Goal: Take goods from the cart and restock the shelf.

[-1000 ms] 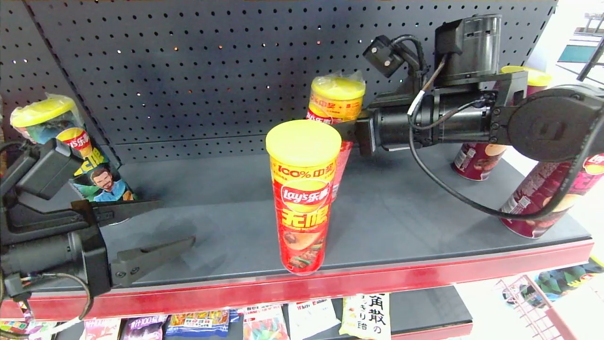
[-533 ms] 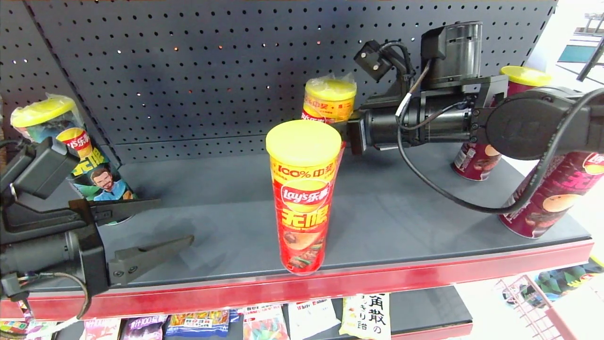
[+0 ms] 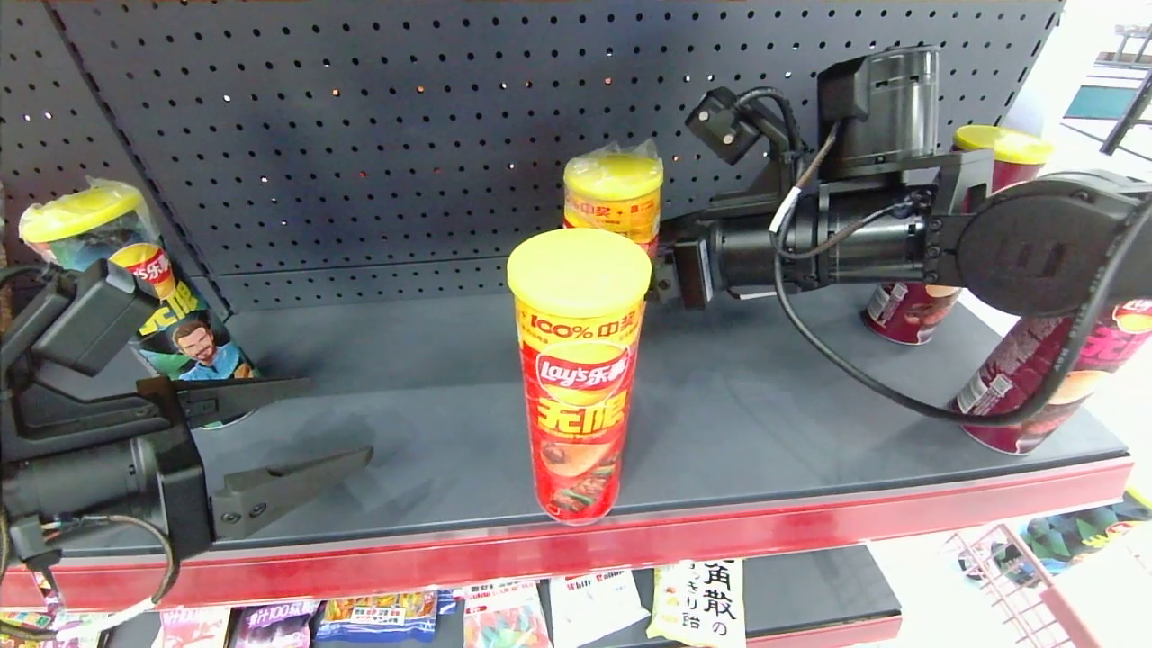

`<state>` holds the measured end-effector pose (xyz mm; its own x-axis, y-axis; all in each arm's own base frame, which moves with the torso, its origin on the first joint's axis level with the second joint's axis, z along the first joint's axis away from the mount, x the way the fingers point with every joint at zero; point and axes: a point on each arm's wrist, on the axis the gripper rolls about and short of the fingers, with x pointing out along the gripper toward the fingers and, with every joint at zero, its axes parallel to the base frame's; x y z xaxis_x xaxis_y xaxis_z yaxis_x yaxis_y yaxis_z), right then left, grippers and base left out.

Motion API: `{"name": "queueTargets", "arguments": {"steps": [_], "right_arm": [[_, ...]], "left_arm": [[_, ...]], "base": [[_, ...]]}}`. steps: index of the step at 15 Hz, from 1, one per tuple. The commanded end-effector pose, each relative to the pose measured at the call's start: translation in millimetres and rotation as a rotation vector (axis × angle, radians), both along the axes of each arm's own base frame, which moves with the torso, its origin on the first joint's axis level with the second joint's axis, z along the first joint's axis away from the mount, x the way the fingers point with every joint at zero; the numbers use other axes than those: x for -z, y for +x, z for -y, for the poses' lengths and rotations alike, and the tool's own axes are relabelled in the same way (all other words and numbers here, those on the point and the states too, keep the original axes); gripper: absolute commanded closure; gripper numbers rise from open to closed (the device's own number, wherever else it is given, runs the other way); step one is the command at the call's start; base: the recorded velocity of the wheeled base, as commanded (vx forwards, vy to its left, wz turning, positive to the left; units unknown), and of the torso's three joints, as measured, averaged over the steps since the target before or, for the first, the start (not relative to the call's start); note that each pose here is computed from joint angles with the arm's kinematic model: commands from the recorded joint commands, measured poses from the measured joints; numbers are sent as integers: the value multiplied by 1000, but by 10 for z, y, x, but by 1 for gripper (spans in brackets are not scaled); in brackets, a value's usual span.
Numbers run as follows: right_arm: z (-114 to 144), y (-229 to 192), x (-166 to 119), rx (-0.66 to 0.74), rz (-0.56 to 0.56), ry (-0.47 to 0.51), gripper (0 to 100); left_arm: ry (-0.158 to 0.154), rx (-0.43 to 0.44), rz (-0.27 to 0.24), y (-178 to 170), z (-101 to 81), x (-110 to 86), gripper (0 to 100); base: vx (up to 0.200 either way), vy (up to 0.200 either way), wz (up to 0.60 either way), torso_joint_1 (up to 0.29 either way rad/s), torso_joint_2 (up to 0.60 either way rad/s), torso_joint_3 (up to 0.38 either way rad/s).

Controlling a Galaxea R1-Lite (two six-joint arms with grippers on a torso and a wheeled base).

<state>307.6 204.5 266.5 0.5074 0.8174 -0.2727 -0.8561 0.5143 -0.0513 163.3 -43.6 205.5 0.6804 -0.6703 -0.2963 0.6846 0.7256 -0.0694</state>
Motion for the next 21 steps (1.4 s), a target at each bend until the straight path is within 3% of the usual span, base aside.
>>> {"name": "queueTargets", "arguments": {"steps": [1,5,8,12,16,21], "right_arm": [[205,-315,-80,40,2,-5,0],[488,-705,-24,95,-21,-29,0],[850,-1393,208,109,-57,-62,0],[1187,-1959,395,99,-31,-48,0],[1349,-2166,408,163,-15,1,0],[1404,-2225,369,206,-4,30,0]], "left_arm": [[5,22,-18,42,48,29,0],[16,81,-56,86,169,103,0],[83,147,-105,273,312,285,0],[97,188,-116,326,405,319,0],[112,209,-141,363,481,387,0],[132,239,-137,535,612,402,0]], "base": [[0,0,0,0,0,0],[0,0,0,0,0,0],[0,0,0,0,0,0],[0,0,0,0,0,0],[0,0,0,0,0,0],[0,0,0,0,0,0]]}}
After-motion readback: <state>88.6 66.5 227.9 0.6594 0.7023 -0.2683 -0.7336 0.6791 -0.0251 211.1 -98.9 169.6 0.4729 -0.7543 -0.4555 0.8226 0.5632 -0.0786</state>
